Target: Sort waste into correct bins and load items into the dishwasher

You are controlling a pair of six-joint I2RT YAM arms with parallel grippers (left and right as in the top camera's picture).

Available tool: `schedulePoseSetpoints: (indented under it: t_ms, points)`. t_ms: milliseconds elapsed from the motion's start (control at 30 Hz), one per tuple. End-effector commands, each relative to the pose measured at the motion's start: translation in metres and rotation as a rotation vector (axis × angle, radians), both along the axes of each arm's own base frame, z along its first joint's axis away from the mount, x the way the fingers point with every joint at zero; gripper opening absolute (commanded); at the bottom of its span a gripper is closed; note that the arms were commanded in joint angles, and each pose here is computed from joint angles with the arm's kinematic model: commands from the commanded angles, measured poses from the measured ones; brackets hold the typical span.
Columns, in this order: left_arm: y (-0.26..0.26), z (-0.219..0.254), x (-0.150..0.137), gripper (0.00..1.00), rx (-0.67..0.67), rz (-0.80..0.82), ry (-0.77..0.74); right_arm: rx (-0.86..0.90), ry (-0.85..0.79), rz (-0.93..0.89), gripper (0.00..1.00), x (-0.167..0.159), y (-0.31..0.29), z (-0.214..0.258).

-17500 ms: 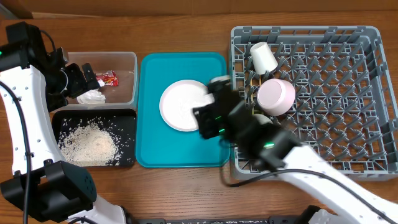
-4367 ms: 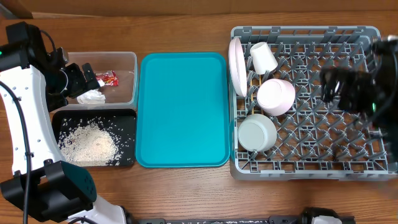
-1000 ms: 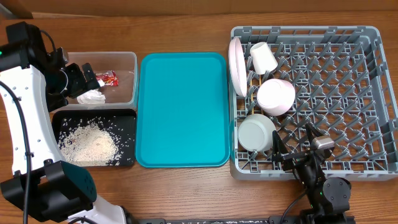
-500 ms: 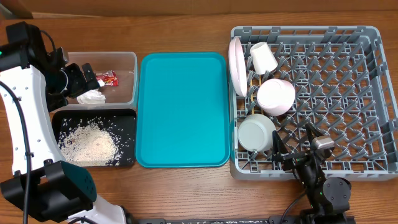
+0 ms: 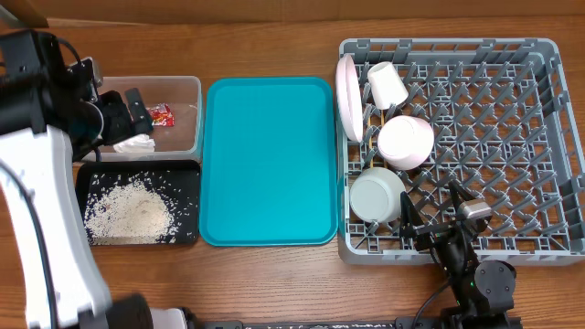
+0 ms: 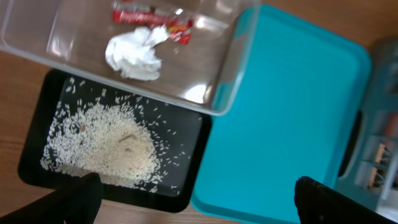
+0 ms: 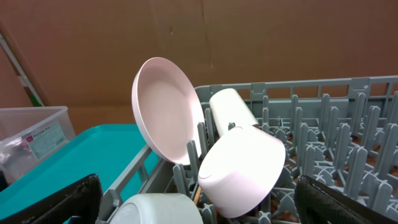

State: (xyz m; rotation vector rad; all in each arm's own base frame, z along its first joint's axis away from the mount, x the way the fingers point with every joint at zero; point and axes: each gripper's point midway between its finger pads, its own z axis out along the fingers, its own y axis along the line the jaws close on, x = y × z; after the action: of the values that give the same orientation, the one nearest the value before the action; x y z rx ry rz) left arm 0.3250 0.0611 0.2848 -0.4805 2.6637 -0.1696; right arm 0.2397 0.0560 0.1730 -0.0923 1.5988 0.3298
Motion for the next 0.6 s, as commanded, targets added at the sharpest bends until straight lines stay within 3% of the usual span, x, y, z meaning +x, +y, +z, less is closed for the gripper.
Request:
schedulePoseSetpoints:
  t_ms: [0, 233, 567]
  points:
    - [-0.019, 0.039, -0.018, 1.0, 0.032, -0.041, -0.124, -0.003, -0.005, -0.018, 1.0, 0.001, -0.003, -0.002]
    - [-0.039, 0.078, -0.048, 1.0, 0.06, -0.086, -0.264, -0.003, -0.005, -0.018, 1.0, 0.001, -0.003, -0.002]
    - [-0.041, 0.088, -0.06, 1.0, 0.068, -0.086, -0.303, -0.003, -0.005, -0.018, 1.0, 0.001, -0.003, -0.002]
